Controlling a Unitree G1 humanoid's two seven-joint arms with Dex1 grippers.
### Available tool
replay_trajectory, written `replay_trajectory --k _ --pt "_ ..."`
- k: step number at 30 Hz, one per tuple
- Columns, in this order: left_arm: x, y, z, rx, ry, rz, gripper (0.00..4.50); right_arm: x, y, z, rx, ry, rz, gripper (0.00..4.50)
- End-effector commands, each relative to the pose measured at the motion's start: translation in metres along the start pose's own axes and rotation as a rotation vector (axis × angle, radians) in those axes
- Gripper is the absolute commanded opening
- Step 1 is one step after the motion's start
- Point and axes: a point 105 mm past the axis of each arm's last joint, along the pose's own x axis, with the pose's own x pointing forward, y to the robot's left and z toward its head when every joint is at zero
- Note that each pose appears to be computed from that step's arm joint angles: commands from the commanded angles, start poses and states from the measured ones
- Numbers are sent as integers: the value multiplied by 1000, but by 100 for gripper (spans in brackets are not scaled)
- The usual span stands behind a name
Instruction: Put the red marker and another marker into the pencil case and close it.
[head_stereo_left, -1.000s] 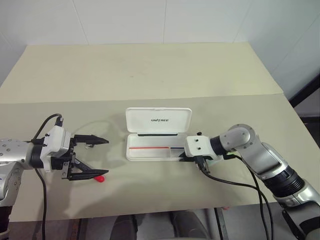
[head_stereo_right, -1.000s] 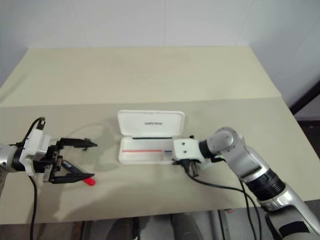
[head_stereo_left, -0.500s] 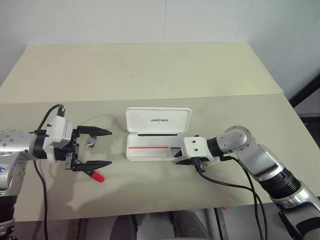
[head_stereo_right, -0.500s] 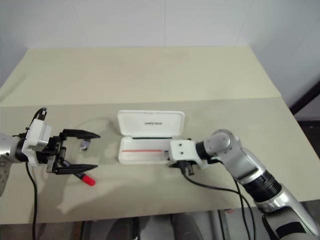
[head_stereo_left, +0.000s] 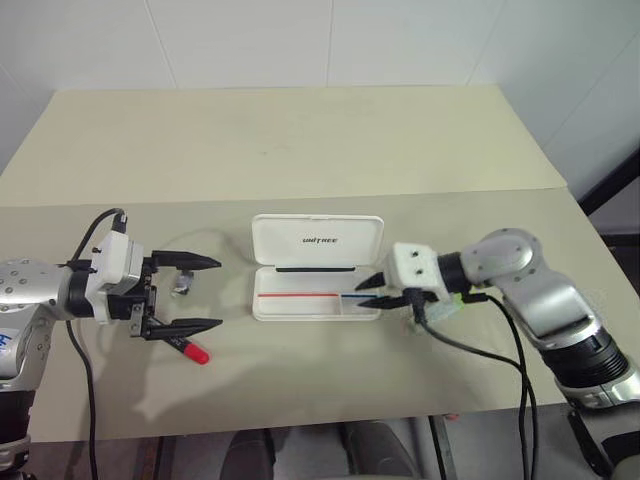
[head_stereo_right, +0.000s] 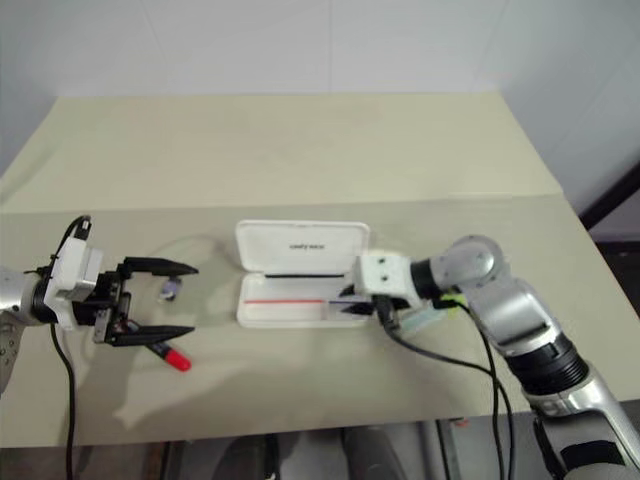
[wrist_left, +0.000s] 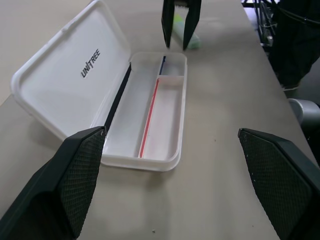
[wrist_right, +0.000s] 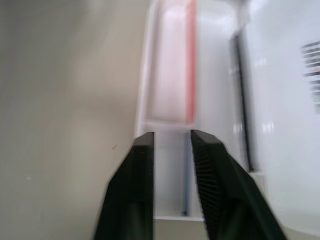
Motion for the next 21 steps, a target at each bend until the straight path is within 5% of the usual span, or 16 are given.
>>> replay_trajectory --k 1,7,21 --pt "-17 10 9 50 20 72 450 -18 -8 20 -37 -144 -48 231" --pt "-33 12 6 37 73 116 450 -31 -15 39 -63 -374 -91 440" --pt "-68 -4 9 -15 302 46 450 -20 -29 41 -82 -460 -67 448"
